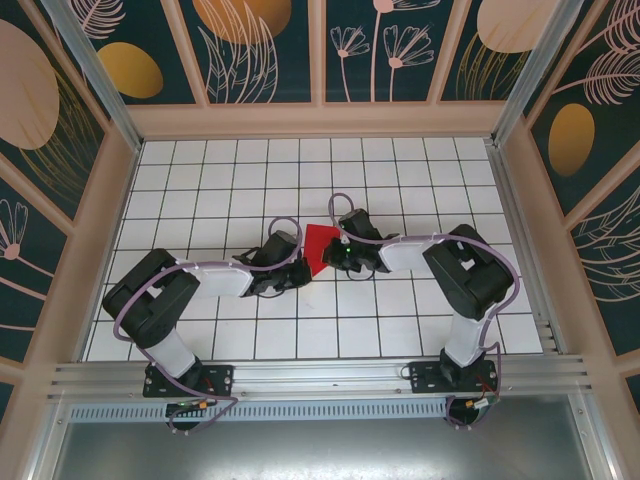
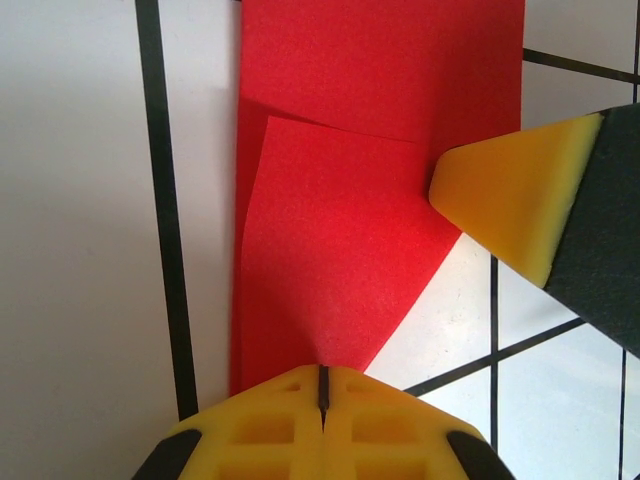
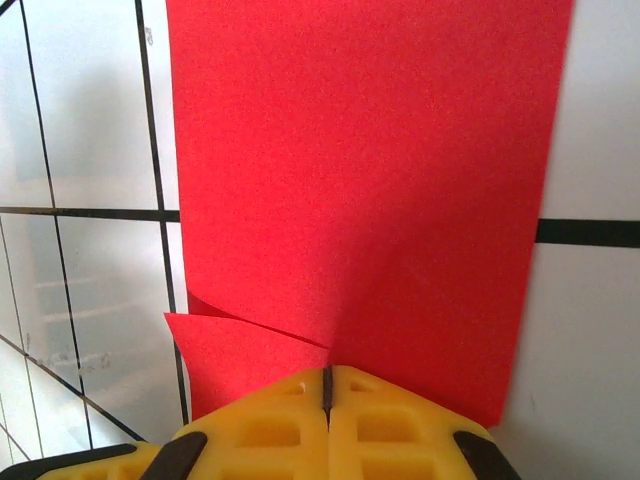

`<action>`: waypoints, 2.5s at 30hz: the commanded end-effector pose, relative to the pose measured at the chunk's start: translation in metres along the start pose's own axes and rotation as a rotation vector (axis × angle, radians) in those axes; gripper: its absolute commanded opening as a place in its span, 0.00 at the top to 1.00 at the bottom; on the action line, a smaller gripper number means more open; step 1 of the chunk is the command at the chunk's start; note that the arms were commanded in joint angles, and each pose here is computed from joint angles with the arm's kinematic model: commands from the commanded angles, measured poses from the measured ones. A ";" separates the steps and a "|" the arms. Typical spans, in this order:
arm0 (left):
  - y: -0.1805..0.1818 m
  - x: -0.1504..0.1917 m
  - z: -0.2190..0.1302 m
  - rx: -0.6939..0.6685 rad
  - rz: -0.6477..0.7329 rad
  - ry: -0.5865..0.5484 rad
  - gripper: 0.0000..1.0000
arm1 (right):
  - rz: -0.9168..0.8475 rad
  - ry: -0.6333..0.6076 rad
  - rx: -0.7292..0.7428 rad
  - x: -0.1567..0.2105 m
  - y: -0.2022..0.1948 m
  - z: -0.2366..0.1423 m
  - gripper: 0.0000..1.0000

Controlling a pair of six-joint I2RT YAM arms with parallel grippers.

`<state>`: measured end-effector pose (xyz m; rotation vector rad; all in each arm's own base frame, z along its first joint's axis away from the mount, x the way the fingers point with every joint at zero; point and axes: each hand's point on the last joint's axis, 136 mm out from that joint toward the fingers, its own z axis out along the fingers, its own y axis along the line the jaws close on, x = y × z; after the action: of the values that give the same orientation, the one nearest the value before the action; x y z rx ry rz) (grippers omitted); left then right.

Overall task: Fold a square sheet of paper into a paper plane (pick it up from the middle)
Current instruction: Third fold the triangle at the center of the table.

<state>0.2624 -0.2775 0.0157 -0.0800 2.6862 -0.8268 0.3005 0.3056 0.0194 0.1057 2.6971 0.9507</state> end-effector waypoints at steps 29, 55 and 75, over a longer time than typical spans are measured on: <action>0.009 0.008 0.020 -0.038 -0.047 0.089 1.00 | 0.044 0.062 0.170 0.022 -0.045 0.013 1.00; 0.045 0.064 -0.016 -0.068 0.035 0.215 1.00 | 0.080 0.093 0.282 0.029 -0.074 0.014 1.00; -0.021 -0.021 -0.017 0.074 0.000 -0.048 1.00 | 0.131 0.062 0.215 0.033 -0.056 0.004 1.00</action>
<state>0.2675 -0.2803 0.0488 -0.0393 2.6094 -0.9112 0.3013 0.3056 0.0162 0.1612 2.7254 0.9294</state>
